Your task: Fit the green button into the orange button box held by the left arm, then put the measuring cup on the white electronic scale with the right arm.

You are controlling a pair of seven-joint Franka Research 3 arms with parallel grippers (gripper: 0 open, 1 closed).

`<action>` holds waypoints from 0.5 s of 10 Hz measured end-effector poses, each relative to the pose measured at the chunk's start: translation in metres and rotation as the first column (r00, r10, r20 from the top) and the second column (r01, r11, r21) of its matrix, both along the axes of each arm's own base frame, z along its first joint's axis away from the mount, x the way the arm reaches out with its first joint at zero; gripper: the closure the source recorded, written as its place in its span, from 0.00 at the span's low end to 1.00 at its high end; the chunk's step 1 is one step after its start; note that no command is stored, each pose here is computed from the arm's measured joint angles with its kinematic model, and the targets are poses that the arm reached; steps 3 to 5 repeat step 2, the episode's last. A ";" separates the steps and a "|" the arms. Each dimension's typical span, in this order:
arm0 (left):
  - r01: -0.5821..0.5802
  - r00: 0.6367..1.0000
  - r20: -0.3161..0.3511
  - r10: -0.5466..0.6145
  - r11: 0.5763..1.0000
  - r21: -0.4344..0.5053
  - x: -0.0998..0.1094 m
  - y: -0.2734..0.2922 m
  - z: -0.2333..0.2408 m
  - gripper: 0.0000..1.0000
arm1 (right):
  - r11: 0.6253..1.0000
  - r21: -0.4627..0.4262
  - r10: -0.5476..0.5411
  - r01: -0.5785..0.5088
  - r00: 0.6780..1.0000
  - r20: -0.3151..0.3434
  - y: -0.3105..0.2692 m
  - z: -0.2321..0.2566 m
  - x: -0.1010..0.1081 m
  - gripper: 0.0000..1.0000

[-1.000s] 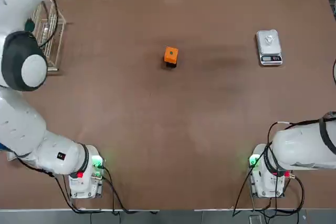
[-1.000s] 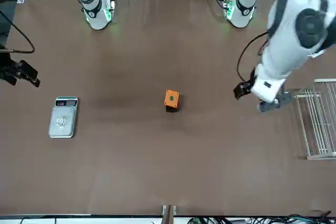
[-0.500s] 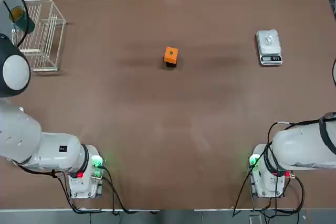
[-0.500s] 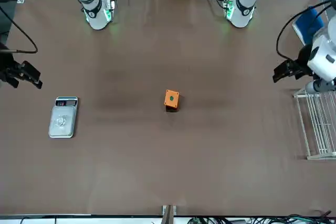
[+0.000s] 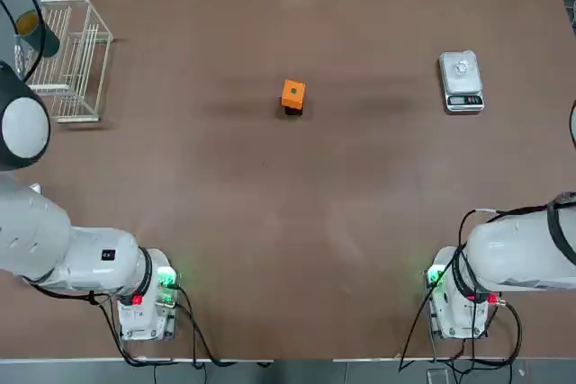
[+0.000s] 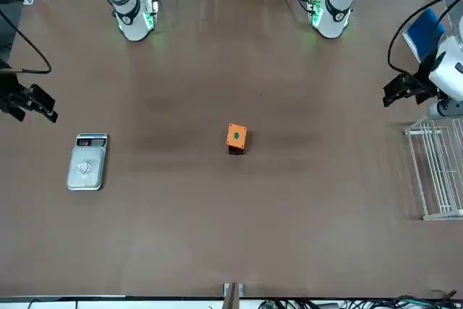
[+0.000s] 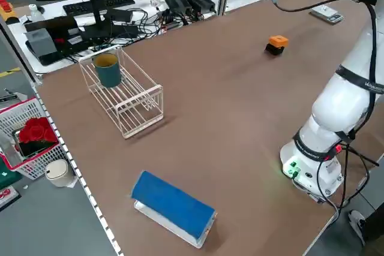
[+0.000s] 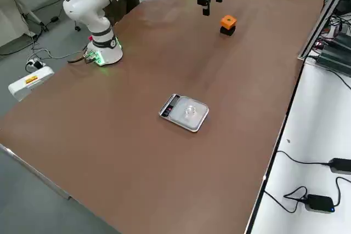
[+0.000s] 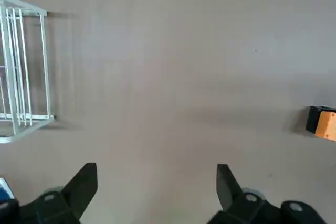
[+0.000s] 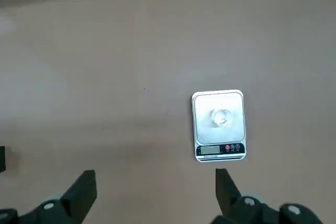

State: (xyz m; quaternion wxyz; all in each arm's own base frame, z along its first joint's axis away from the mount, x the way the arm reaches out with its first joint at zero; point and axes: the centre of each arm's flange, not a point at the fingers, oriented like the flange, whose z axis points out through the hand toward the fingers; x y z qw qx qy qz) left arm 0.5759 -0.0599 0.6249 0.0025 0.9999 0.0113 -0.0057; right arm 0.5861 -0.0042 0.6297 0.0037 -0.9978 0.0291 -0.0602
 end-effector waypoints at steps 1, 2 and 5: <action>0.016 1.000 0.002 -0.016 1.000 0.001 0.000 0.001 0.001 0.00 | 1.000 0.000 -0.001 0.001 1.000 0.000 -0.001 0.000 0.000 0.00; 0.024 1.000 0.002 -0.024 1.000 0.001 0.000 0.002 0.001 0.00 | 1.000 0.000 -0.001 0.001 1.000 0.000 -0.001 0.000 0.000 0.00; 0.024 1.000 0.002 -0.024 1.000 0.001 0.000 0.002 0.001 0.00 | 1.000 0.000 -0.001 0.001 1.000 0.000 -0.001 0.000 0.000 0.00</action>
